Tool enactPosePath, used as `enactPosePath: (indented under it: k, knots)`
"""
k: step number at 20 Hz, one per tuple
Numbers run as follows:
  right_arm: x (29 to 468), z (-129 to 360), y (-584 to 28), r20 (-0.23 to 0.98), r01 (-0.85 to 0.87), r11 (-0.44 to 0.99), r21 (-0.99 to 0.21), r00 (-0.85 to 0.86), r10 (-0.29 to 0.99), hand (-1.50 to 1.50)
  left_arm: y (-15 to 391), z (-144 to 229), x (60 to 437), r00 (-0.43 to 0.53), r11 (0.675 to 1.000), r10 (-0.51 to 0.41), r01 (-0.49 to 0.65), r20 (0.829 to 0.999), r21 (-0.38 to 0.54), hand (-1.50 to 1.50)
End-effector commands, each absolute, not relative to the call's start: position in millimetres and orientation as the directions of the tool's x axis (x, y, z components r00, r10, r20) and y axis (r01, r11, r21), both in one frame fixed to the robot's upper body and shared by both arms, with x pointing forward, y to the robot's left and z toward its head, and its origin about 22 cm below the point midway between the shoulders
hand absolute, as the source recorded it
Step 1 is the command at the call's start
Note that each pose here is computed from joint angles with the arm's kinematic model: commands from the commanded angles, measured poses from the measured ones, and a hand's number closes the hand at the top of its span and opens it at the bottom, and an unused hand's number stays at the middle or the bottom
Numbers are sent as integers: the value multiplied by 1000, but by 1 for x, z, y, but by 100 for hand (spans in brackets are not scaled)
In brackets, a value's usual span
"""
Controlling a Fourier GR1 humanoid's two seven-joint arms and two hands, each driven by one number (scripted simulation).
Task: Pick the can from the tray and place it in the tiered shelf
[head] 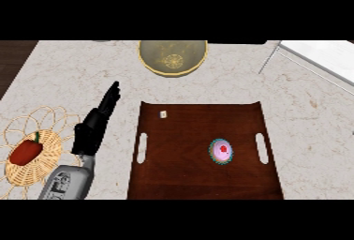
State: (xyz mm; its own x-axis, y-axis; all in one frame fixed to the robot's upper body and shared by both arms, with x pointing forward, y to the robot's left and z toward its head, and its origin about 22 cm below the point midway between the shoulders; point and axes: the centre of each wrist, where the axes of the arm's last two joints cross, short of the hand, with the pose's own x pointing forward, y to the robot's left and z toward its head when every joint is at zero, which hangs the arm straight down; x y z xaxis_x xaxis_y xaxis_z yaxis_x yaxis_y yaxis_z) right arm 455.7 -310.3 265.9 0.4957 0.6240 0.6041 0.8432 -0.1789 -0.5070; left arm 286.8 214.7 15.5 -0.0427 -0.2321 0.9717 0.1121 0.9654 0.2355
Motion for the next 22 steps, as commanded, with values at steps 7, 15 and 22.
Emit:
enactPosePath:
  k: [7,15,22]
  knots:
    - [441,244,-381,578,737,-305,-603,667,471,150,206,16,283,-37,967,-232,100,972,235,0]
    - [441,229,-373,653,770,-350,-533,638,409,-150,224,9,281,-36,968,-221,115,975,224,0]
    - [441,260,-355,772,878,-251,-408,478,418,-150,230,15,290,-28,967,-234,93,972,236,0]
